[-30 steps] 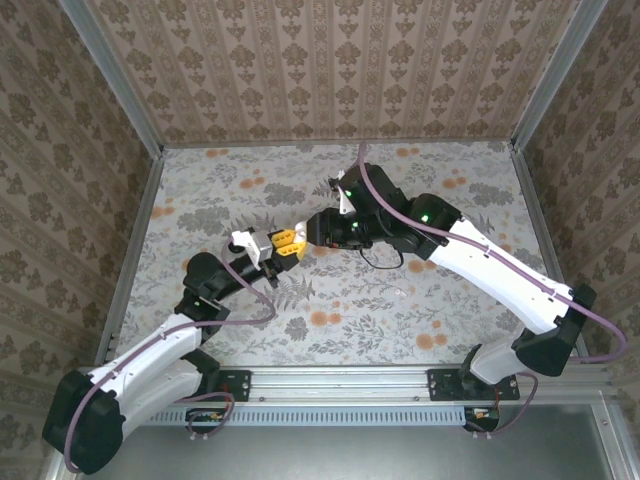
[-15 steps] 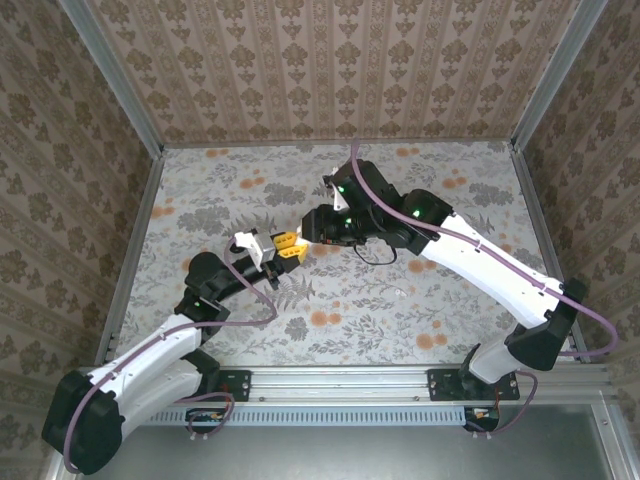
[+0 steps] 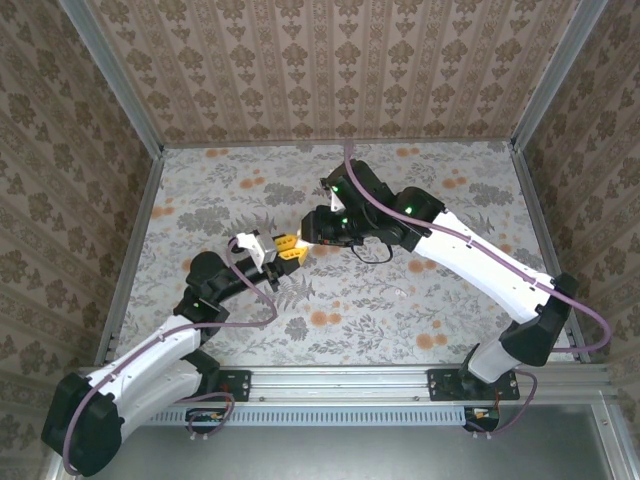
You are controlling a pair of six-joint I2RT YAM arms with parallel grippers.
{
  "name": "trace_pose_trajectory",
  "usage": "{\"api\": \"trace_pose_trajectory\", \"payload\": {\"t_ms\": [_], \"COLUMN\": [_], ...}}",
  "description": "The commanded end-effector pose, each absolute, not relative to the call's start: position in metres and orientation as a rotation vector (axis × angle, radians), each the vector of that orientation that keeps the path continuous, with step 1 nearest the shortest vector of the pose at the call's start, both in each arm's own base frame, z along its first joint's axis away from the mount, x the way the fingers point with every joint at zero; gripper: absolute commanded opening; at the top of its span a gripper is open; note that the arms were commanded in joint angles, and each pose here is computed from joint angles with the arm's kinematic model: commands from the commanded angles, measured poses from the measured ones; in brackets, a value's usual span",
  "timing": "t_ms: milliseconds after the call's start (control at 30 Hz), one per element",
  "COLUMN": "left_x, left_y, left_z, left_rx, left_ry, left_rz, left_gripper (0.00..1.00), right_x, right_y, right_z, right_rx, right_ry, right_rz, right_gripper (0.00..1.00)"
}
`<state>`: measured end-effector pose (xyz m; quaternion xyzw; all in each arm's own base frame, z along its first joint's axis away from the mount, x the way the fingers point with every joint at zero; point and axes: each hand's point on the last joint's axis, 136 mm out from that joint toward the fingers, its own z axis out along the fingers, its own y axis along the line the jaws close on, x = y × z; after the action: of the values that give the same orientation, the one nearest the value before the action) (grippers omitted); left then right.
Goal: Insert wireless bluetooth earbuds into charging case
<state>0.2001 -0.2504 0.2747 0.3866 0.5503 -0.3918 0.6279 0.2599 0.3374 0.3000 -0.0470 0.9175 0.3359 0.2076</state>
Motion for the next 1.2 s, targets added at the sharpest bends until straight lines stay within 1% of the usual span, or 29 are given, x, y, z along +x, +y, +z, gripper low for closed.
{"api": "trace_pose_trajectory", "payload": {"t_ms": [0,33,133,433,533,633,833,933,1167], "left_x": [0.192,0.191,0.191,0.190,0.190,0.190,0.192,0.193,0.194], "left_y": [-0.249,-0.249,-0.249,-0.249,-0.249,-0.249,-0.248,-0.247,-0.247], "left_z": [0.291,0.291,0.290,0.292,0.291,0.291,0.289,0.288,0.287], "left_rx": [0.898,0.897,0.897,0.892,0.891,0.887,0.878,0.870,0.859], "left_ry": [1.174,1.174,1.175,1.170,1.173,1.174,1.182,1.189,1.196], "left_rz": [-0.881,-0.880,-0.882,-0.892,-0.889,-0.889,-0.884,-0.887,-0.886], "left_gripper": [0.00,0.00,0.00,0.00,0.00,0.00,0.00,0.00,0.00], "right_x": [0.259,0.259,0.258,0.260,0.260,0.259,0.260,0.260,0.260], "right_y": [0.334,0.333,0.331,0.332,0.331,0.329,0.327,0.323,0.316], "right_z": [0.294,0.294,0.290,0.285,0.286,0.286,0.299,0.310,0.323], "right_rx": [-0.127,-0.125,-0.120,-0.111,-0.105,-0.099,-0.076,-0.066,-0.033], "right_ry": [2.593,2.592,2.598,2.601,2.600,2.597,2.536,2.487,2.430], "right_rz": [0.893,0.888,0.869,0.865,0.867,0.863,0.910,0.928,0.948], "right_gripper": [0.35,0.36,0.38,0.36,0.39,0.39,0.40,0.44,0.44]}}
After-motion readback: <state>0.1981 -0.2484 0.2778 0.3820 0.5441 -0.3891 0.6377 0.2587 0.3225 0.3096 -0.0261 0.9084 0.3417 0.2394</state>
